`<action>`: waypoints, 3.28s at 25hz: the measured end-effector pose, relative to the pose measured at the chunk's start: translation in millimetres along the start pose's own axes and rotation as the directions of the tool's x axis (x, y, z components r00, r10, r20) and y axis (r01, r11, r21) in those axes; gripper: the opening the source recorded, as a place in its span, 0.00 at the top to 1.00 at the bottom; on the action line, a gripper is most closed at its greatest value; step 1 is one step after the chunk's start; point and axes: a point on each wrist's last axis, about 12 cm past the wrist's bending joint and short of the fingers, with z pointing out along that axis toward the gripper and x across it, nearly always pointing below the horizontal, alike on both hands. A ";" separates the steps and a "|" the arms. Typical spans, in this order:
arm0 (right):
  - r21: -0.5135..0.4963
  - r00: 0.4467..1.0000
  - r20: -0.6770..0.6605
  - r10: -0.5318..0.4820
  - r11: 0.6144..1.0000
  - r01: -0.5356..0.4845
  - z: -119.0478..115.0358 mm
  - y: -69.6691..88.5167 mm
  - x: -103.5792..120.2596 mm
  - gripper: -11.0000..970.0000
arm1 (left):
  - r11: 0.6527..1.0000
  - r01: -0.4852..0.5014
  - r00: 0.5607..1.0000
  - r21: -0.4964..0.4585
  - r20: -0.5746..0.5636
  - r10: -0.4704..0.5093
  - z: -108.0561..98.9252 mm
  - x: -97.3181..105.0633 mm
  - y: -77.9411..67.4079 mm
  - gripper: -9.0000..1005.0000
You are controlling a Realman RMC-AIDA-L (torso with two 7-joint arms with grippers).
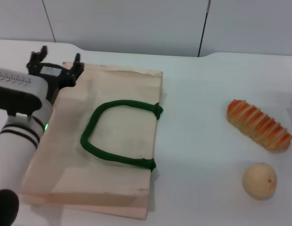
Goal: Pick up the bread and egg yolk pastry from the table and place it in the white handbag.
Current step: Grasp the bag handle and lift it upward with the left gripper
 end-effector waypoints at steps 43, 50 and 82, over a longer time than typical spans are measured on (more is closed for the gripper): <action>-0.020 0.998 -0.055 -0.028 0.999 0.027 8.9 -0.7 2.6 0.09 | 0.908 0.009 0.900 0.419 -0.399 0.175 19.8 -111.4 18.7 0.31; -0.036 0.997 -0.068 -0.030 0.999 0.028 12.3 3.4 1.7 0.09 | 0.867 0.027 0.839 0.498 -0.483 0.251 24.5 -116.5 12.8 0.33; -0.045 0.998 -0.060 -0.027 0.999 0.024 15.3 8.1 -1.5 0.09 | 0.817 0.084 0.648 0.571 -0.654 0.390 51.3 -107.1 4.0 0.38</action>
